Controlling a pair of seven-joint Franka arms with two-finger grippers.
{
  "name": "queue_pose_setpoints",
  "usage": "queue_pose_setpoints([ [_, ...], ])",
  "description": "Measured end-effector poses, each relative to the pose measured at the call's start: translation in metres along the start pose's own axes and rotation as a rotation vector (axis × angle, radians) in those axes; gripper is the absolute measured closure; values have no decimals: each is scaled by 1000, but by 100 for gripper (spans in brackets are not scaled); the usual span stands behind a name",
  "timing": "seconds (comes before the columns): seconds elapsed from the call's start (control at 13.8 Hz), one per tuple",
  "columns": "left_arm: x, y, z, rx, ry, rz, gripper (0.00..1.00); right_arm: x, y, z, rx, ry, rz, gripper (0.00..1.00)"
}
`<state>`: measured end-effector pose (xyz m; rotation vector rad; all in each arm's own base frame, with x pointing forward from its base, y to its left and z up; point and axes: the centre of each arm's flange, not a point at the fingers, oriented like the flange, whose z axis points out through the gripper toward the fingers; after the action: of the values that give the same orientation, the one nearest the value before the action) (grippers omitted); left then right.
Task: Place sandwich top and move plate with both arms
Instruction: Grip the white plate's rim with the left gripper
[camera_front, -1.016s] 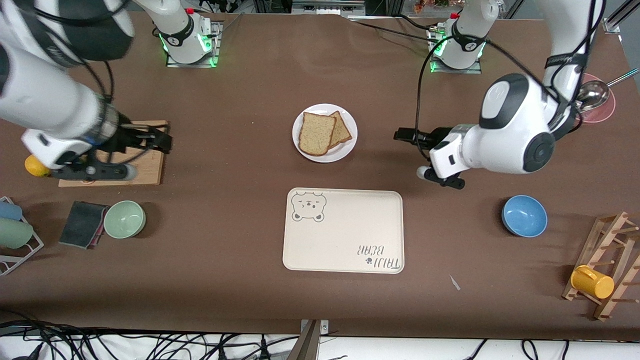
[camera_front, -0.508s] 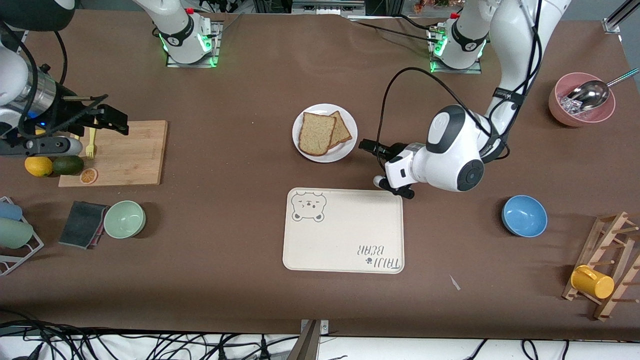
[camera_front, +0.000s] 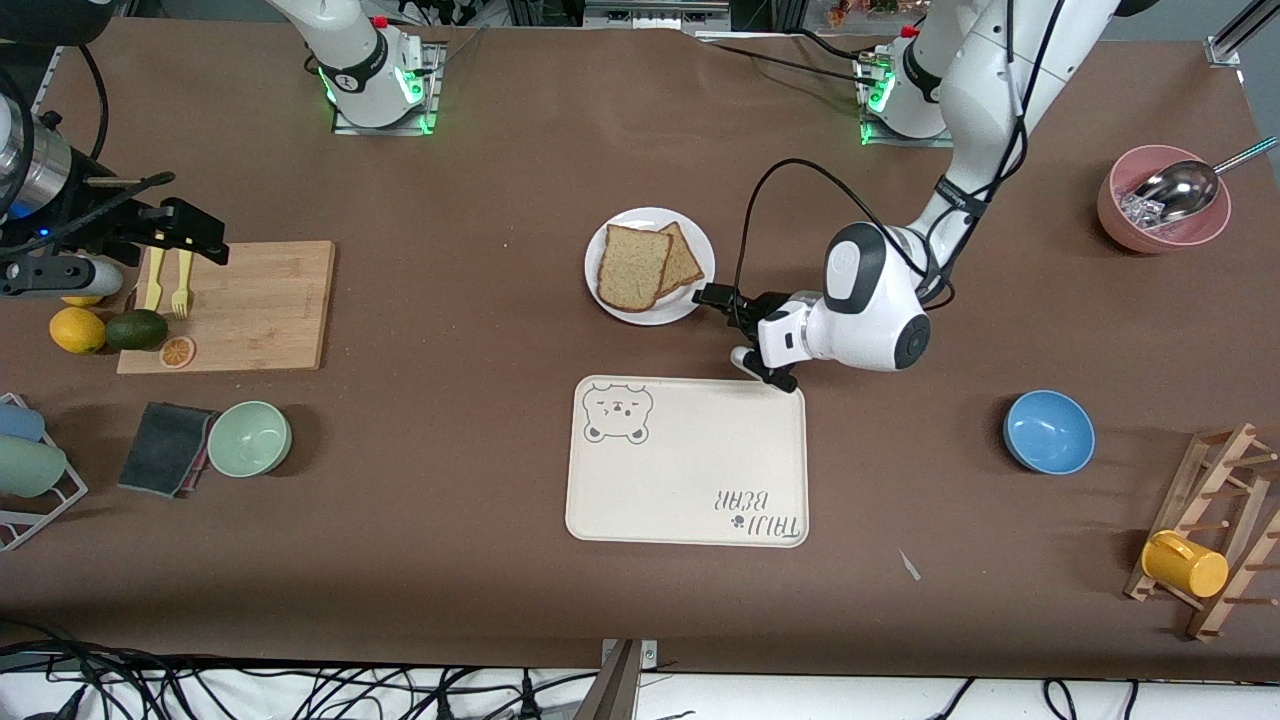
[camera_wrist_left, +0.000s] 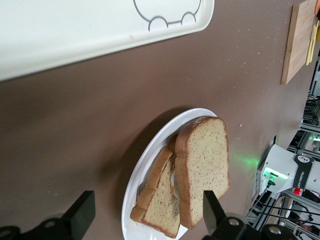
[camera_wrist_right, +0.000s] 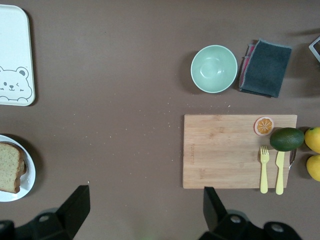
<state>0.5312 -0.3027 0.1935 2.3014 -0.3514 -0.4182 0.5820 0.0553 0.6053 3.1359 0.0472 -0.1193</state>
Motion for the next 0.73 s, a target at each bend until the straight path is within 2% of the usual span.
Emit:
queue_pose_setpoints([
  [0.07,-2,-1,4,-10,-1,-2,11,0,0,0,0,1,0,0],
  [0.15,-3,0,7,-14,-5,5,11,0,0,0,0,4,0,0],
  [0.29,-5,-6,14,-11,-9,32,25,1,0,1,0,4,0,0],
  [0.51,-8,-16,23,-1,-7,74,29,3,0,5,0,4,2,0],
  [0.65,-8,-16,26,1,-9,121,43,4,1,3,1,13,4,0],
  [0.73,-9,-17,28,3,-9,131,43,4,3,2,1,18,6,0],
])
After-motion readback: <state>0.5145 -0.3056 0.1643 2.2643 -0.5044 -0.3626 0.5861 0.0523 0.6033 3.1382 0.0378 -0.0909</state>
